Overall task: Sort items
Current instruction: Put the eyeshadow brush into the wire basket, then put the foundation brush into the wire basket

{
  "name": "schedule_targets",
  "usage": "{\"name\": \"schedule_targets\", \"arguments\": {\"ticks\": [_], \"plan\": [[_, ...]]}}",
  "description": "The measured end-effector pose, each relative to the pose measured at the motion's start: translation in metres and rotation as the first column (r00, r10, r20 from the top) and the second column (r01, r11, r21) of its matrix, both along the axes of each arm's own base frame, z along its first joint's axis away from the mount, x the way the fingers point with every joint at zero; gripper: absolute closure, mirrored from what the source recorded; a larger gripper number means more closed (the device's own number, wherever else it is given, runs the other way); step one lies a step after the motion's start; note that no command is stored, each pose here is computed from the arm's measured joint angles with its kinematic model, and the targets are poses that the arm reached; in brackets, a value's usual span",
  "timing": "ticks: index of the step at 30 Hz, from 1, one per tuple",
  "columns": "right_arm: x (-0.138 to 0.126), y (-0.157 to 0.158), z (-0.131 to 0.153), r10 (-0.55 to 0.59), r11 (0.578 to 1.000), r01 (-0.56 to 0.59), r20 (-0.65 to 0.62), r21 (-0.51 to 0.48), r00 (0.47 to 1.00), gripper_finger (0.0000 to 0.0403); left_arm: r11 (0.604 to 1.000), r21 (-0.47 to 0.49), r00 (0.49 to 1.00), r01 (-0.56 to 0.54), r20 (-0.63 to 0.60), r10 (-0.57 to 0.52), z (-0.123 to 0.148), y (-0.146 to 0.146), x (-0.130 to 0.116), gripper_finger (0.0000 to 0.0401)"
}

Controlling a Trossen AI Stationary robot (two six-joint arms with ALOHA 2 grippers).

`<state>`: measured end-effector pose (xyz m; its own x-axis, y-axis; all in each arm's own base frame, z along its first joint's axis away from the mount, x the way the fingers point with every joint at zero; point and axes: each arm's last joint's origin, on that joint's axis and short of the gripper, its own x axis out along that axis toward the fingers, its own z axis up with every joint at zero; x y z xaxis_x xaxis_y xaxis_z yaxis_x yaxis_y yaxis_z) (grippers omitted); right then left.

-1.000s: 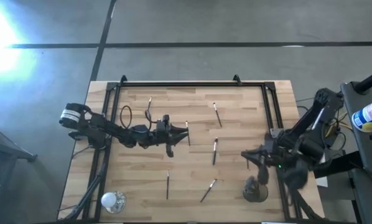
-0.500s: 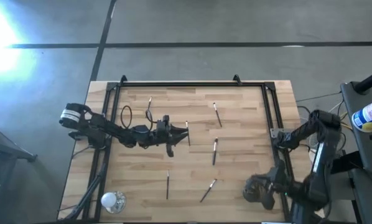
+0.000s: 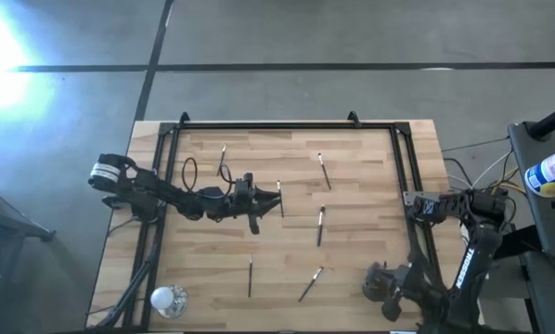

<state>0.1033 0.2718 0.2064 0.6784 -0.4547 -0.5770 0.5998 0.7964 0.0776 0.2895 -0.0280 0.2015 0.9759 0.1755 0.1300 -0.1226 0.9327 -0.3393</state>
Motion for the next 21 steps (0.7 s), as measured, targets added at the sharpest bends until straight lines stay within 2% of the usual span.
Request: {"name": "schedule_targets", "arguments": {"ticks": [8, 15, 21], "plan": [[-0.001, 0.001, -0.003, -0.024, 0.999, 0.026, -0.056, 0.022, 0.998, 0.0387, 1.000, -0.005, 1.000, 0.001, -0.026, -0.001, -0.003, 0.000, 0.000, 0.0318], [-0.002, 0.003, -0.004, -0.042, 0.998, 0.047, -0.102, 0.051, 0.994, 0.0350, 1.000, -0.009, 0.999, 0.001, -0.040, -0.002, -0.004, 0.000, 0.001, 0.0318], [-0.001, 0.007, 0.006, -0.042, 0.996, 0.052, -0.126, 0.078, 0.991, 0.0325, 1.000, -0.004, 0.999, 0.001, -0.044, -0.001, -0.004, 0.000, 0.001, 0.0318]]}}
